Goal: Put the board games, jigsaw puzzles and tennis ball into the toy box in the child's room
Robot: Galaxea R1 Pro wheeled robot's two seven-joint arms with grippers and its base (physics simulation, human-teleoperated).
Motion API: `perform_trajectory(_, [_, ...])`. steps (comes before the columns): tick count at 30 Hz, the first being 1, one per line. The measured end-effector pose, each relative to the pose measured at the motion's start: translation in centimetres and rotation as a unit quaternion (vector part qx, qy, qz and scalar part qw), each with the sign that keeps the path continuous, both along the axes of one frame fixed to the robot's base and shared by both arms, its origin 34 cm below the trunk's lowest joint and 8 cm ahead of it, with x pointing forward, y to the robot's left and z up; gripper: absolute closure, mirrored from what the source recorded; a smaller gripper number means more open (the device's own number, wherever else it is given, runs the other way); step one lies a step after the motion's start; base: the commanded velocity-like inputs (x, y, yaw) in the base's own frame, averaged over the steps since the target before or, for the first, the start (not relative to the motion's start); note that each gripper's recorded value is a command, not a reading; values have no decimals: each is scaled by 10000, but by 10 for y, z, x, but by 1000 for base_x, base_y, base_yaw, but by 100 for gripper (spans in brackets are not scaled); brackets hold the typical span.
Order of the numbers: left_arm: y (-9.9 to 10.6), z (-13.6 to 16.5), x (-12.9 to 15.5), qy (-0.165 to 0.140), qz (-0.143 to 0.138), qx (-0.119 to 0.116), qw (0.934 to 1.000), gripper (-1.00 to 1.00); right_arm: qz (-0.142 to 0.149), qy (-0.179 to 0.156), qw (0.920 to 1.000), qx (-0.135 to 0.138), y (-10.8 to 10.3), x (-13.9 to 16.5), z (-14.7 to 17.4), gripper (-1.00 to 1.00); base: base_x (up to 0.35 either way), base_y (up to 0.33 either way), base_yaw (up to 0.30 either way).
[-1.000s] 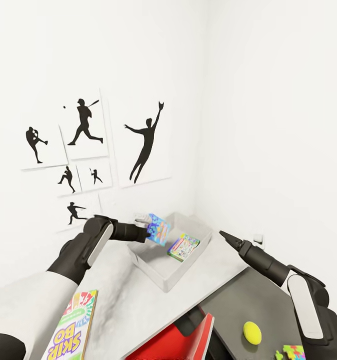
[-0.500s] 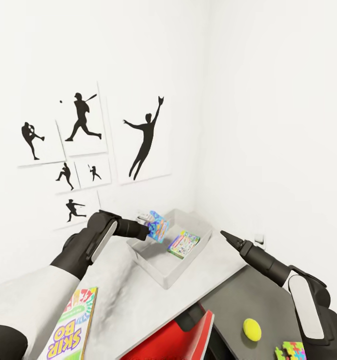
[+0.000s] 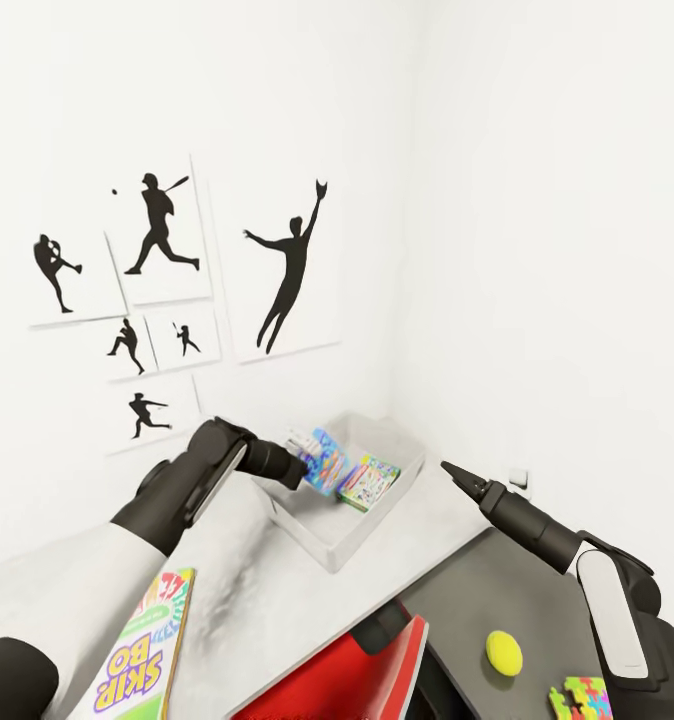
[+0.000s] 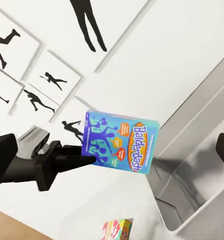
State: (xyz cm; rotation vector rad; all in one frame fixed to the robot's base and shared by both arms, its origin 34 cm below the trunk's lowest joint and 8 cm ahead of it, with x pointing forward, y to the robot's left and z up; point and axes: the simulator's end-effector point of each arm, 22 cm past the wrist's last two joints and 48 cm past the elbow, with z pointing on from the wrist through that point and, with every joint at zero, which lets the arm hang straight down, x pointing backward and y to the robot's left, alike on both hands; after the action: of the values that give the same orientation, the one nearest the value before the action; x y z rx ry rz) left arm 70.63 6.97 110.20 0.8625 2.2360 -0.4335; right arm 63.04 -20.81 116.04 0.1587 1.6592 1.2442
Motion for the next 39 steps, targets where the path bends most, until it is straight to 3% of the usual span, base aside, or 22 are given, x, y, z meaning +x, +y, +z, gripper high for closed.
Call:
perform_trajectory(13, [-3,-21,-4,137,-145,170,9997,100,-4,104,9999,0,0,3,-11,-100,0,0,0])
perform_trajectory(21, [-20,-39,-23,384,-578,248,9973,100,-1,170,9999,0,0,5,-18,-100,0,0,0])
perform_trajectory(25, [-20,-42,-23,404,-598,266,9970,100,-1,203,9998,4,0,6,-21,-100,0,0,0])
perform_trajectory(31, [-14,-50,-17,359,-552,487,9966,100,-1,250,9997,1,0,7,-26,-100,0,0,0])
perform_trajectory(39, [-13,-58,-16,411,-555,526,9962,100,1,317,9995,2,0,9,-33,-100,0,0,0])
